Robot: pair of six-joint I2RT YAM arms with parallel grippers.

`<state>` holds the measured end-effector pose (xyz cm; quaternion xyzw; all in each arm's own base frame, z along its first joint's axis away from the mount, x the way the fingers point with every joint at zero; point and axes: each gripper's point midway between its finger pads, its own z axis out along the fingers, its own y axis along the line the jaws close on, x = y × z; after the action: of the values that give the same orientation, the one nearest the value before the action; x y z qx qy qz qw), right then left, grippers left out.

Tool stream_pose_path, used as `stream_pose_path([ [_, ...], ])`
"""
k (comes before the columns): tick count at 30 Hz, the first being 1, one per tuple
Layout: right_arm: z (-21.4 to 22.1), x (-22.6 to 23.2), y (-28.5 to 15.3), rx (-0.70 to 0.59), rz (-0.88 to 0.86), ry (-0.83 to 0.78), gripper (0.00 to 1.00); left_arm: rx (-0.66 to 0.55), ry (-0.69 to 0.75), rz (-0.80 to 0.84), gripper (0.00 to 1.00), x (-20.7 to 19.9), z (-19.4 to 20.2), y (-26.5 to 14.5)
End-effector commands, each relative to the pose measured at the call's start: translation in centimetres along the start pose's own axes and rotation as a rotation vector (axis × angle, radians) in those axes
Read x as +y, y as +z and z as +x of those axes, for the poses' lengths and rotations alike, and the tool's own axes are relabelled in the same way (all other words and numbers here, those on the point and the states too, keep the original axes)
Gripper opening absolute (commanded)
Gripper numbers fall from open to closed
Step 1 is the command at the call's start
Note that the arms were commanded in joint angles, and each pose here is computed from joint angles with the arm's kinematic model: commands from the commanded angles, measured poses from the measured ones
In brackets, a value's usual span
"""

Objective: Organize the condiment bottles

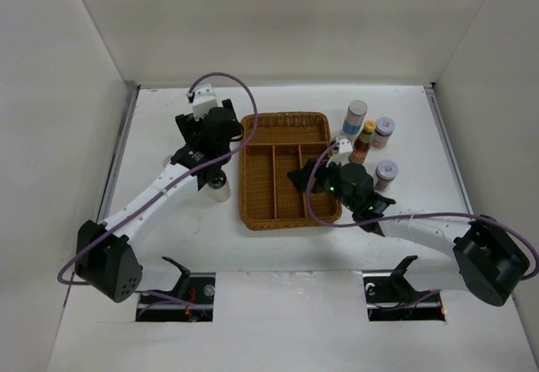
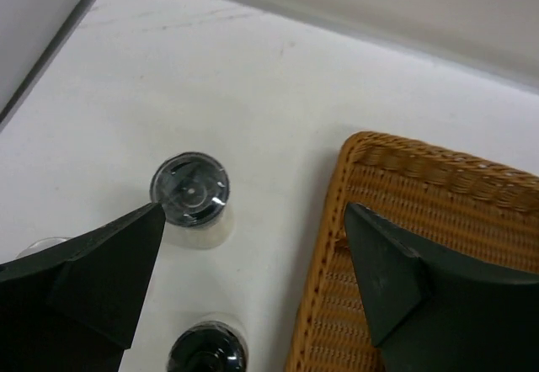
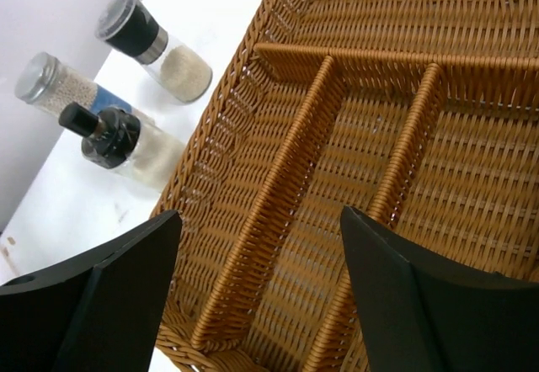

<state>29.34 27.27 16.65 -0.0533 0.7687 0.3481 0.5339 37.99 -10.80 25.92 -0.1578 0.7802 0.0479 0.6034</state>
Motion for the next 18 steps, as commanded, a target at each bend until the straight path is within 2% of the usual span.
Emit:
stream_pose_path([
  [1, -2.2, 2.1, 0.6, -0.052, -0.065, 0.007, 0.84, 0.072, -0.055, -0.040, 0.88, 2.0, 0.2, 1.4],
  [6, -1.8, 2.0, 1.0, -0.037, -0.058, -0.001, 0.87, 0.167, -0.127, -0.047, 0.88, 3.7, 2.4, 4.0],
  [18, -1.4, 1.8, 1.1, -0.022, -0.049, -0.004, 0.88, 0.227, -0.134, -0.107, 0.87, 5.4, 5.5, 7.2],
])
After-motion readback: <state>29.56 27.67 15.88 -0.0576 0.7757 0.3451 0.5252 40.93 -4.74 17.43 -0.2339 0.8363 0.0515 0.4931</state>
